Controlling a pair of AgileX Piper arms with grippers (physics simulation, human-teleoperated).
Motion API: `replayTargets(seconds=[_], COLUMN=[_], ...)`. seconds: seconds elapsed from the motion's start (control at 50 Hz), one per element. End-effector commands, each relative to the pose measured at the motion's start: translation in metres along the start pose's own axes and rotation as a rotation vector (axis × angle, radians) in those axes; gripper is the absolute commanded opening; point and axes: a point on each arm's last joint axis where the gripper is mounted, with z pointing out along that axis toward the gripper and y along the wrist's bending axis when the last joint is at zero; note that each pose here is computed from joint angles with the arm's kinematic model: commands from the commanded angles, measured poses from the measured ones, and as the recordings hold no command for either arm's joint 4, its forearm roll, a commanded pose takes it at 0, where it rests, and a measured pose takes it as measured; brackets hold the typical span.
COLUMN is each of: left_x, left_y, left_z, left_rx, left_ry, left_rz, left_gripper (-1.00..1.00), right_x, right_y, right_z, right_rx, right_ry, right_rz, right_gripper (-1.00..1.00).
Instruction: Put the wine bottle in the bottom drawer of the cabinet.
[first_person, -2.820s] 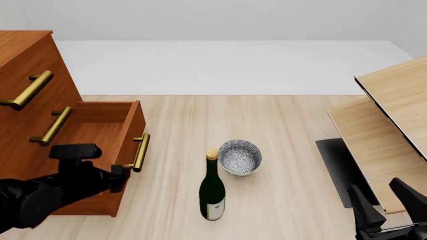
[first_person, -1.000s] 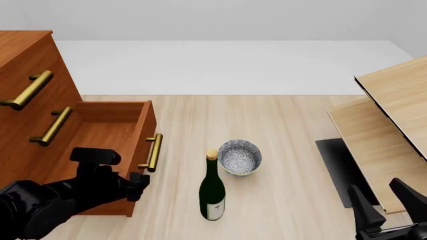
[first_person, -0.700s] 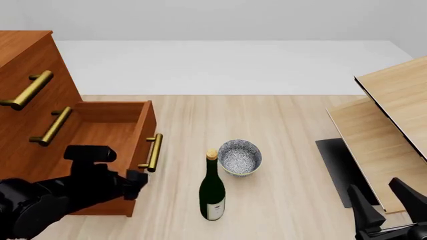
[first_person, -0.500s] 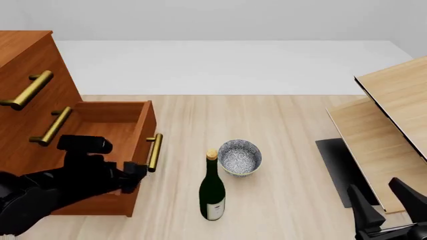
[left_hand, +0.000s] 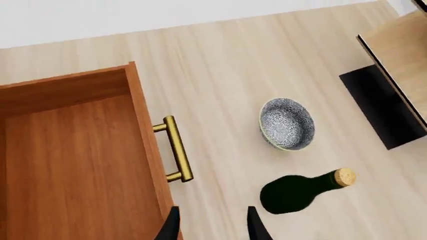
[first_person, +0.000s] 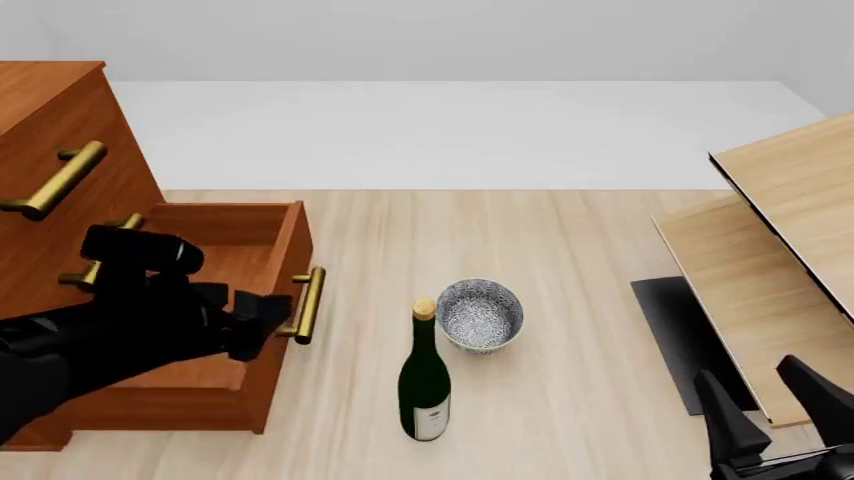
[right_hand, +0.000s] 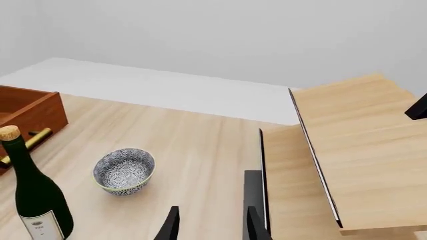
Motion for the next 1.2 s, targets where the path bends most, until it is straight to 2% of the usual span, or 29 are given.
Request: replayTargets(seconds=[0.02,0.08,0.16,0.2,0.22,0.24,0.26,0.28,0.3,0.32,0.38,0.46,0.5,0.56,0.58,0.6,0.64,0.68,0.78,0.9,0.98,1.02,1.1,1.2], left_x=[-0.006,-0.006,-0.007,-0.006,-0.007,-0.008,-0.007,-0.005,-0.005,-0.005,-0.003,0.0,0.001,0.005,0.006,0.007,0.009,0.01,0.013,0.016,0.018,0.017,0.017,0.016], left_y=[-0.006,-0.008,-0.013,-0.015,-0.016,-0.015,-0.015,-0.017,-0.018,-0.019,-0.019,-0.02,-0.021,-0.022,-0.023,-0.023,-0.028,-0.027,-0.034,-0.037,-0.042,-0.045,-0.051,-0.055], left_z=[-0.015,-0.018,-0.028,-0.031,-0.034,-0.037,-0.037,-0.037,-0.04,-0.043,-0.045,-0.056,-0.061,-0.069,-0.068,-0.068,-0.072,-0.072,-0.073,-0.069,-0.064,-0.062,-0.057,-0.049], left_rx=[0.035,0.05,0.083,0.1,0.106,0.1,0.102,0.118,0.128,0.131,0.139,0.164,0.182,0.206,0.205,0.217,0.255,0.267,0.316,0.338,0.358,0.371,0.395,0.399], left_ry=[-0.063,-0.083,-0.128,-0.137,-0.151,-0.172,-0.174,-0.164,-0.178,-0.193,-0.201,-0.25,-0.27,-0.309,-0.304,-0.303,-0.317,-0.316,-0.334,-0.341,-0.35,-0.348,-0.356,-0.354], left_rz=[0.01,0.009,0.068,0.044,0.064,0.118,0.117,0.07,0.083,0.127,0.109,0.137,0.125,0.181,0.186,0.162,0.184,0.14,0.189,0.212,0.26,0.246,0.278,0.271], left_gripper=[1.0,1.0,1.0,1.0,1.0,1.0,1.0,1.0,1.0,1.0,1.0,1.0,1.0,1.0,1.0,1.0,1.0,1.0,1.0,1.0,1.0,1.0,1.0,1.0], right_x=[0.0,0.0,0.0,0.0,0.0,0.0,0.0,0.0,0.0,0.0,0.0,0.0,0.0,0.0,0.0,0.0,0.0,0.0,0.0,0.0,0.0,0.001,0.001,0.001], right_y=[0.0,0.0,0.0,0.0,0.0,0.0,0.0,0.0,0.0,0.0,0.0,0.0,0.0,0.0,0.0,0.0,0.0,0.0,0.0,0.0,0.0,0.0,0.0,0.0], right_z=[0.001,0.0,-0.001,-0.001,-0.001,-0.001,-0.001,0.0,0.0,0.0,0.0,0.0,0.0,0.0,0.0,0.0,0.0,0.001,0.0,0.0,0.0,0.0,-0.001,-0.001], right_rx=[-0.002,-0.001,0.0,0.002,0.002,0.002,0.003,0.003,0.003,0.003,0.002,0.002,0.003,0.004,0.004,0.003,0.004,0.006,0.004,0.001,-0.001,-0.001,-0.001,-0.001], right_ry=[0.0,0.0,0.0,0.001,0.001,0.0,0.0,0.0,0.0,0.001,0.002,0.002,0.002,0.003,0.004,0.004,0.004,0.004,0.004,0.004,0.004,0.004,0.003,0.003], right_rz=[-0.003,-0.002,-0.003,-0.004,-0.004,-0.004,-0.004,-0.005,-0.005,-0.005,-0.005,-0.006,-0.006,-0.007,-0.007,-0.009,-0.008,-0.007,-0.009,-0.009,-0.008,-0.008,-0.008,-0.007], right_gripper=[1.0,1.0,1.0,1.0,1.0,1.0,1.0,1.0,1.0,1.0,1.0,1.0,1.0,1.0,1.0,1.0,1.0,1.0,1.0,1.0,1.0,1.0,1.0,1.0])
